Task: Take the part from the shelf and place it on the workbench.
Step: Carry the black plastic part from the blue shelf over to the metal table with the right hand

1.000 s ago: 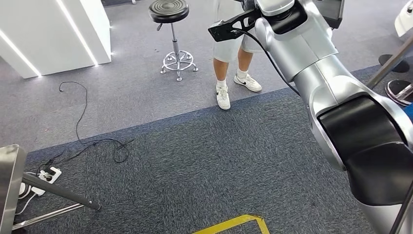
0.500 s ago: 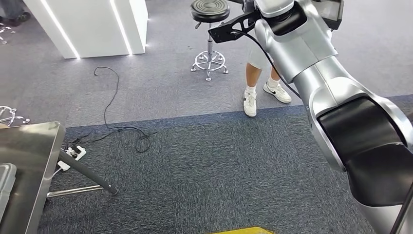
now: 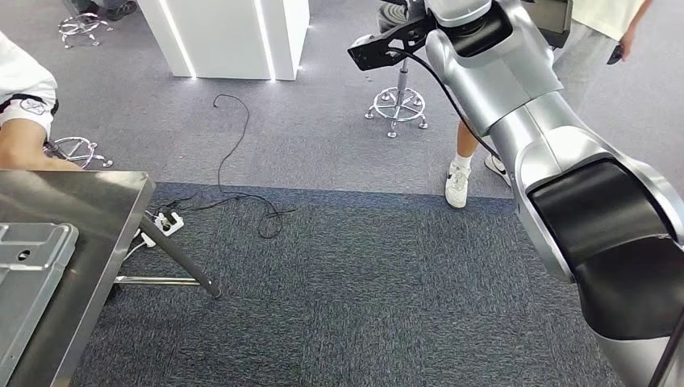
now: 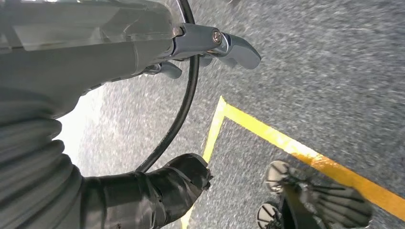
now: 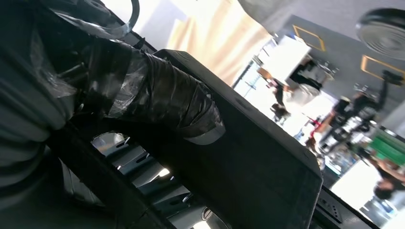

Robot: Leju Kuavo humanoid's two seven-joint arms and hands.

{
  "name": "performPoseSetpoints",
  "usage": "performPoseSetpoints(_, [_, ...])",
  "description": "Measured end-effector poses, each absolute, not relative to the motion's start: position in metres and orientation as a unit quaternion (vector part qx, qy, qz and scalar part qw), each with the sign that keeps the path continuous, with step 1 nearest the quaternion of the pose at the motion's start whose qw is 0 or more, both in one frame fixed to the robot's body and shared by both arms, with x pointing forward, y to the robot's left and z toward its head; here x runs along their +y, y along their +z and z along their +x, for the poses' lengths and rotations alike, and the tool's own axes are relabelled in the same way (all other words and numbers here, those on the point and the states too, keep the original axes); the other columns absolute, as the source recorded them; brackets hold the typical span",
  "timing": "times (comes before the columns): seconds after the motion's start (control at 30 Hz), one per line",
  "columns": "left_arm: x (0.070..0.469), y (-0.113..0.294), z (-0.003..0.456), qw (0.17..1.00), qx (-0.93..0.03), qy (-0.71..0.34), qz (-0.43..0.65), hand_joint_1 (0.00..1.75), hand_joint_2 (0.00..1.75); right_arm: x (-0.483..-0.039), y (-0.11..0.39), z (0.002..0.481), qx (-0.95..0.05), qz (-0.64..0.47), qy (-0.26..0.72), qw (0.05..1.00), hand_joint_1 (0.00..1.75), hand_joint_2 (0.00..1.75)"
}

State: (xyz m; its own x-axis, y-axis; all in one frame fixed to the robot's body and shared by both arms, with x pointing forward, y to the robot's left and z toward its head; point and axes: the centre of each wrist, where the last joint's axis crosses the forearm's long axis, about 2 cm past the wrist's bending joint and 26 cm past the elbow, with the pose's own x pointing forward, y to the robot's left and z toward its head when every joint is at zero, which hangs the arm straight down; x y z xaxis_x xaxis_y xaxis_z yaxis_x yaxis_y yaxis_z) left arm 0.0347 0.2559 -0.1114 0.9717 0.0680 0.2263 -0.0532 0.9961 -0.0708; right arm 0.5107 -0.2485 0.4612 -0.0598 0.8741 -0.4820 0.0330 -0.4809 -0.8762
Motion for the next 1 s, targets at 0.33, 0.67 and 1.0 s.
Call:
performPoseSetpoints(0.33, [0.257,-0.111,0.035,0.992,-0.115,0.033,-0.030,0.00,1.75,-0.251,0.461,0.511,-0.379,-0.594,0.621,0.342,1.75,1.75])
performPoseSetpoints(0.67, [0.257,-0.111,0.035,0.993,-0.113,0.033,-0.028,0.00,1.75,-0.251,0.448,0.512,-0.376,-0.584,0.629,0.350,1.75,1.75])
performPoseSetpoints(1.0, [0.255,-0.111,0.033,0.993,-0.111,0.033,-0.029,0.00,1.75,-0.245,0.440,0.512,-0.378,-0.577,0.634,0.349,1.75,1.75])
